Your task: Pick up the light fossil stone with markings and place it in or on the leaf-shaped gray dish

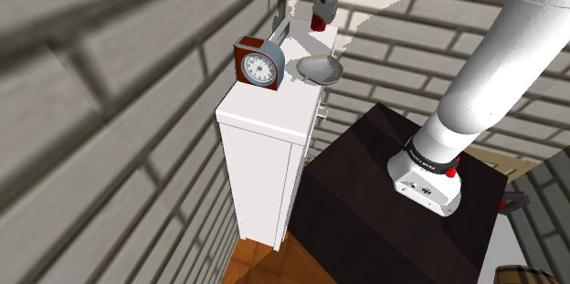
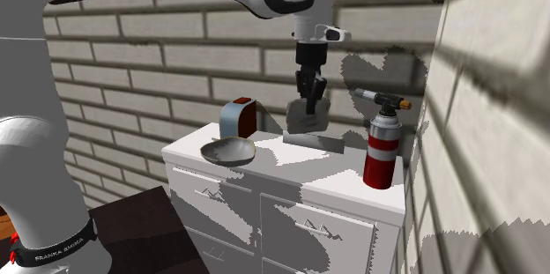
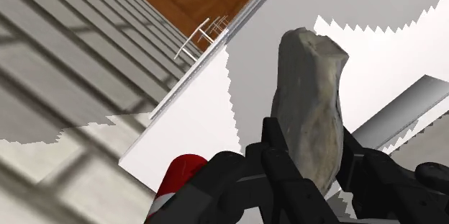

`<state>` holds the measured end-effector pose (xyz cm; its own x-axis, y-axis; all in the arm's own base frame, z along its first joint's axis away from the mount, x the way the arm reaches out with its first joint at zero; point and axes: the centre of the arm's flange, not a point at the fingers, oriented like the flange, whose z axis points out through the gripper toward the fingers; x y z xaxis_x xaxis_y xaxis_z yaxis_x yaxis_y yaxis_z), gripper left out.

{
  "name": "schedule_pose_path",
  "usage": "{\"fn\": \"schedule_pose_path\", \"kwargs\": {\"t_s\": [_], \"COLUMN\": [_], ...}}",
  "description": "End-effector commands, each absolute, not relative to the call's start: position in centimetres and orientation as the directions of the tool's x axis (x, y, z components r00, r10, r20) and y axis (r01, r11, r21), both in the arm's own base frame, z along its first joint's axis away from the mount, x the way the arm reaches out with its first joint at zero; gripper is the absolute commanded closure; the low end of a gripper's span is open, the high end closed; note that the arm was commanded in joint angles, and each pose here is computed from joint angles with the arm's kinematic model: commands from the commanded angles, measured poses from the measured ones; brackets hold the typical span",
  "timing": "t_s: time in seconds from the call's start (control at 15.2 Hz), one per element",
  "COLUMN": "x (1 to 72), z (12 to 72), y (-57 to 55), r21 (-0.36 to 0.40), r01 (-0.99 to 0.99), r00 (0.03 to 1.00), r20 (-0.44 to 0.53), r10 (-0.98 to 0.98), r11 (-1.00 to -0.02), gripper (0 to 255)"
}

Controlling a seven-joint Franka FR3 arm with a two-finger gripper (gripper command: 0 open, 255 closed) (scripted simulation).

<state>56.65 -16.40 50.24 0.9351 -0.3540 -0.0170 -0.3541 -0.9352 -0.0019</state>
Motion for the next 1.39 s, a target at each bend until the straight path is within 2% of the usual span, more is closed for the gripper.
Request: {"fn": "schedule_pose_path", "kwargs": {"t_s": [0.0, 1.06, 1.32], "x": [54.7, 41.1, 41.1], "z": [50.4, 51.8, 49.7], "y": [-14.5, 2.1, 2.1], "r21": [-0.002, -0.002, -0.002], "r01": [-0.355, -0.355, -0.355], "r00": [0.935, 0.935, 0.935], "r20": [-0.017, -0.017, -0.017], "r10": [-0.355, -0.355, -0.355], "r11": [-0.935, -0.935, -0.935], "gripper": [255, 255, 255]}}
